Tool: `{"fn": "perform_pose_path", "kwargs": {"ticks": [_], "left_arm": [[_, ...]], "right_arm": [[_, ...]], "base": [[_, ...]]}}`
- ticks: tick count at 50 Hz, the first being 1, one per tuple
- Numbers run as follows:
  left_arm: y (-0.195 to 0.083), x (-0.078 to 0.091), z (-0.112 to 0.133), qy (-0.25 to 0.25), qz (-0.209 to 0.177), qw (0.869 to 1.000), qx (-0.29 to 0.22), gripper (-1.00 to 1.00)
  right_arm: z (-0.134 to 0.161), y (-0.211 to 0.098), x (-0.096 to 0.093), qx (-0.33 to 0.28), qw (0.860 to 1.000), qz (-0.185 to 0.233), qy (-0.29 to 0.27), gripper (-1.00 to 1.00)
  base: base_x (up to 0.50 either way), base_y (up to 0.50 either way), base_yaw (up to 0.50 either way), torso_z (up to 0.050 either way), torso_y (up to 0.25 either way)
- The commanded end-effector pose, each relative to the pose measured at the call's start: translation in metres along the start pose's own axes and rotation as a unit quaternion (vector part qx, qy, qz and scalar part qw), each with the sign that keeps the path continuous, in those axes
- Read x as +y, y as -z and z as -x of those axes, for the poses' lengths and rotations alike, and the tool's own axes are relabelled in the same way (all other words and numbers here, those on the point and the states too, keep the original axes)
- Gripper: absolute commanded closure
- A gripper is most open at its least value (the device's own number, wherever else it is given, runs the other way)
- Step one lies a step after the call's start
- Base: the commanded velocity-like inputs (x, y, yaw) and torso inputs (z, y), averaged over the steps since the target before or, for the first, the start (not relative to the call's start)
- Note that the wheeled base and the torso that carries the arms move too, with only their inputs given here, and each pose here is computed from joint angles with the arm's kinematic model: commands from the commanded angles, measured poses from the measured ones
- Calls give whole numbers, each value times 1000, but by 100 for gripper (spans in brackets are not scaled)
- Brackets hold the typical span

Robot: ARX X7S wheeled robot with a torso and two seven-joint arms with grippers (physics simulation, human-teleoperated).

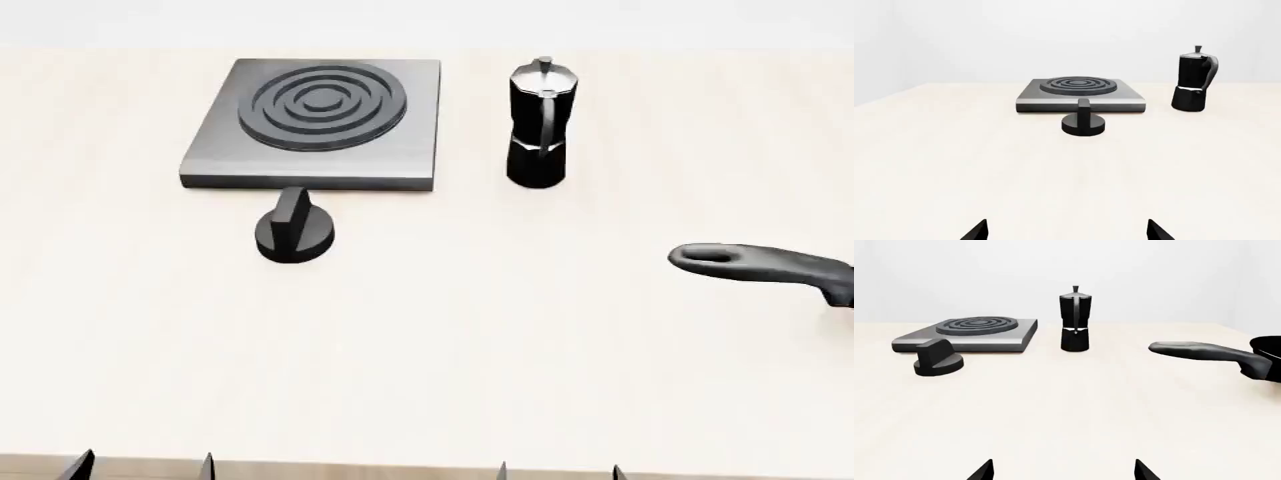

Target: Put the moka pot on the stove.

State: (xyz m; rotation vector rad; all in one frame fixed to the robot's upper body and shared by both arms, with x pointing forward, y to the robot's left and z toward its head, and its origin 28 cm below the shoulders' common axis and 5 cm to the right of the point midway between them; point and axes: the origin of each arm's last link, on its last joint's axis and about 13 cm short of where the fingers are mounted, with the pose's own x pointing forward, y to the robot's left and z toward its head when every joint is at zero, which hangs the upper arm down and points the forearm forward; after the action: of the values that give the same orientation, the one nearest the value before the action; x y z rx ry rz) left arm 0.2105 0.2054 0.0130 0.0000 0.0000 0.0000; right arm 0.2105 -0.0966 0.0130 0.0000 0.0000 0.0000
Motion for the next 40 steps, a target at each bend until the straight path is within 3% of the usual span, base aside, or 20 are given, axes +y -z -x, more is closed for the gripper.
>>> {"fn": "perform_pose_path", "kwargs": {"ticks": [1, 40], "left_arm": [[1, 0, 0, 0, 0, 1000, 0, -100], [0, 0, -1, 13, -6, 999, -35, -100]], "right_arm": [[0, 0, 0, 0, 1000, 0, -6, -100], [7, -19, 5, -40, 999, 5, -14, -100]], "base": [[0, 0, 0, 0, 0], [0, 0, 0, 0, 0]]}}
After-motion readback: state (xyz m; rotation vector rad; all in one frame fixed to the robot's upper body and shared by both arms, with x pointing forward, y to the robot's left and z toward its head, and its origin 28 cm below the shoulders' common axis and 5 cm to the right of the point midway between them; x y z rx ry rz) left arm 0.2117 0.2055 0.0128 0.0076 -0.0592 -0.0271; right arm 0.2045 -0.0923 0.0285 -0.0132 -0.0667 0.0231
